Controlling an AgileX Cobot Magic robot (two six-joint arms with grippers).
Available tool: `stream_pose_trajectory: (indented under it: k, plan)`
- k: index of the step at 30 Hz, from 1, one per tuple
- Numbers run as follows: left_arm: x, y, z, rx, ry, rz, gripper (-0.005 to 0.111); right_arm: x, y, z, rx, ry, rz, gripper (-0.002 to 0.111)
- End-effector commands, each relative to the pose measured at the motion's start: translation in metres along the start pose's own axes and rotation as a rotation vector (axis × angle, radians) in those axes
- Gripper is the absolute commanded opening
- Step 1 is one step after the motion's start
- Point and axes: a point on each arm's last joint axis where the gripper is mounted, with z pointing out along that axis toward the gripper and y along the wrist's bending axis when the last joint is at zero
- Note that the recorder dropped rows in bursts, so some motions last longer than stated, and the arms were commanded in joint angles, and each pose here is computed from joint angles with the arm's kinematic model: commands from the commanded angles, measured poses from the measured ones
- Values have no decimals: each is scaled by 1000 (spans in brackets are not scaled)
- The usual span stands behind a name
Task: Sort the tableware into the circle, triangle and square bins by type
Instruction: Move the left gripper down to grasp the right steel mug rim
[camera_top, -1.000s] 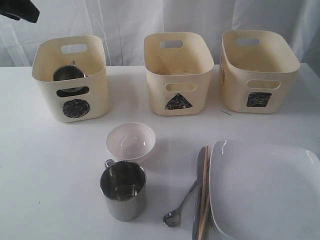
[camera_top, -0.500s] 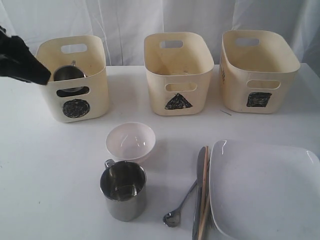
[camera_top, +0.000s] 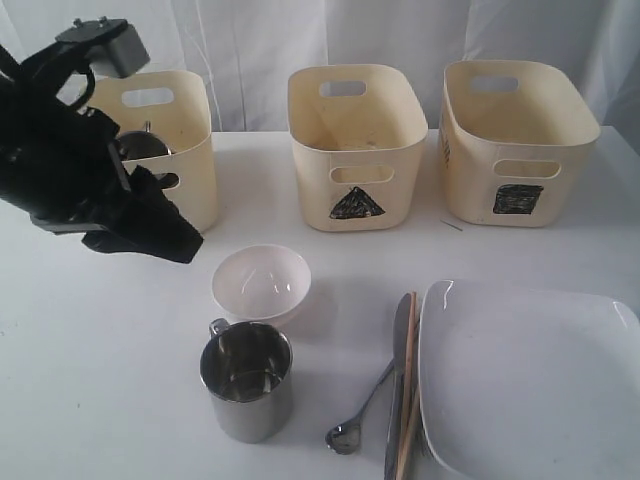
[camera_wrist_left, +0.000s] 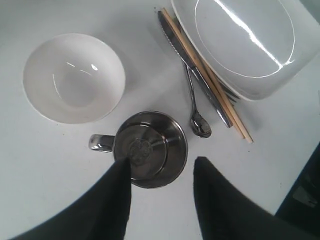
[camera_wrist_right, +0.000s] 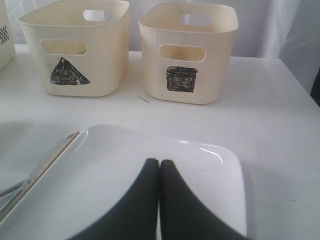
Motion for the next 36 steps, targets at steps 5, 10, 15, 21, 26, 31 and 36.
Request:
stream_pose_trajectory:
  k: [5, 10, 15, 21, 26, 31, 36]
  plan:
    - [1, -4, 39, 57, 111, 13, 62, 0, 0, 0, -7, -15, -7, 0]
    - [2, 1, 65, 62, 169, 20, 62, 0, 0, 0, -7, -15, -7, 0]
    - [8, 17, 91, 22, 267, 43, 62, 0, 0, 0, -7, -15, -7, 0]
    - [14, 26, 111, 23, 332, 28, 62, 0, 0, 0, -7, -15, -7, 0]
    - [19, 32, 121, 3, 379, 9, 62, 0, 0, 0, -7, -15, -7, 0]
    - [21, 35, 128, 4, 396, -2, 62, 0, 0, 0, -7, -15, -7, 0]
    - [27, 38, 137, -1, 409, -18, 62, 0, 0, 0, -7, -15, -7, 0]
